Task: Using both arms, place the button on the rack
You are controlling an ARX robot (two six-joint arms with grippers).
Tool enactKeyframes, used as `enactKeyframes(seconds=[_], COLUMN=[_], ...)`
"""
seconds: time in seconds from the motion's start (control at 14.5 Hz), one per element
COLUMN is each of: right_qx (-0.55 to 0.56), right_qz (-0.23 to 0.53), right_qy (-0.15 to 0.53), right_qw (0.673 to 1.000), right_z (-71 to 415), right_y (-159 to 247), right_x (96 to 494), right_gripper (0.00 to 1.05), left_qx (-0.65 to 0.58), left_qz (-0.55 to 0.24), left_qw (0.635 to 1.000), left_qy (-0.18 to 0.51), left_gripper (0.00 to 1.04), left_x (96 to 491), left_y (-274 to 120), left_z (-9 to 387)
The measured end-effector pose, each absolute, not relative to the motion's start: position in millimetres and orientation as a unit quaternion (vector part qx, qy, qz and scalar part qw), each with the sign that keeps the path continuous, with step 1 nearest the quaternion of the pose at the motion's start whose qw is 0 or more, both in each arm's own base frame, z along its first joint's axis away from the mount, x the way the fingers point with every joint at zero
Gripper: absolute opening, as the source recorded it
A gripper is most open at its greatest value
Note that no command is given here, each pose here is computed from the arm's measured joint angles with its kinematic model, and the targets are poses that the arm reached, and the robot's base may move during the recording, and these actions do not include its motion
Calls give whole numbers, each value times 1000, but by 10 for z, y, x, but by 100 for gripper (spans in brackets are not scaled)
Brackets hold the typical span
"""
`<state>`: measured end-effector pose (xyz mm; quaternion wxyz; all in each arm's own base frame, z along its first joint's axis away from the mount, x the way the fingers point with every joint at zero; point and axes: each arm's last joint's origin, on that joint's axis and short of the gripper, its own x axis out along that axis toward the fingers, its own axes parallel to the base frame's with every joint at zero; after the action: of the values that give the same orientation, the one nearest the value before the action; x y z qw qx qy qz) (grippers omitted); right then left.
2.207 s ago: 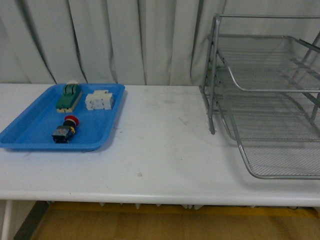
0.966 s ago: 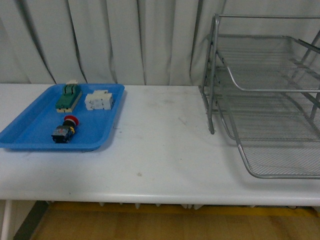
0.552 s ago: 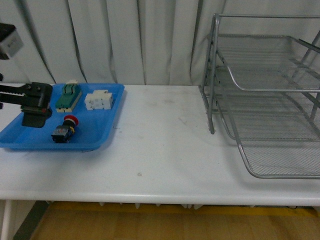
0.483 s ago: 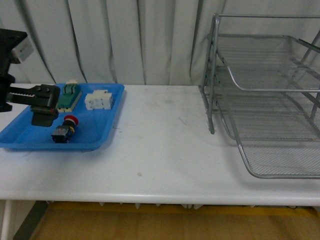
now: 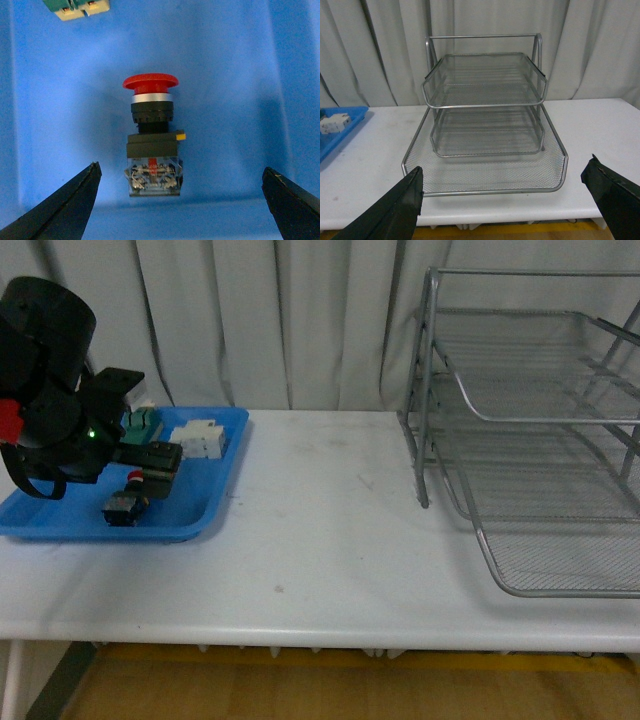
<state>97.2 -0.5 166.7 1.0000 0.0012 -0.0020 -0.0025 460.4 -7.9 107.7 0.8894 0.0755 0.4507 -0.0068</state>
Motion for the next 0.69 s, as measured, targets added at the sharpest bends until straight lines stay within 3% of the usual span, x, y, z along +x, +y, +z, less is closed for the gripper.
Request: enactKeyframes(seconds=[0.41, 0.48, 0.69], right_qx=[1, 1, 1], right_qz=[-2, -2, -2], right_qy=[-2, -2, -2], right_qw=[1000, 1000, 1000], right_z=[1667, 1667, 1667], right_y=[-5, -5, -5], right_x=[972, 972, 972], right_gripper=[98, 98, 98], left_qx=[21, 17, 22], left_qz=[11, 4, 4], left_qw=[877, 875, 877], left_qy=[479, 484, 480], left_gripper=[98, 93, 48], left_x=[4955, 4971, 4977], left_y=[153, 142, 79], left_z=[817, 753, 736])
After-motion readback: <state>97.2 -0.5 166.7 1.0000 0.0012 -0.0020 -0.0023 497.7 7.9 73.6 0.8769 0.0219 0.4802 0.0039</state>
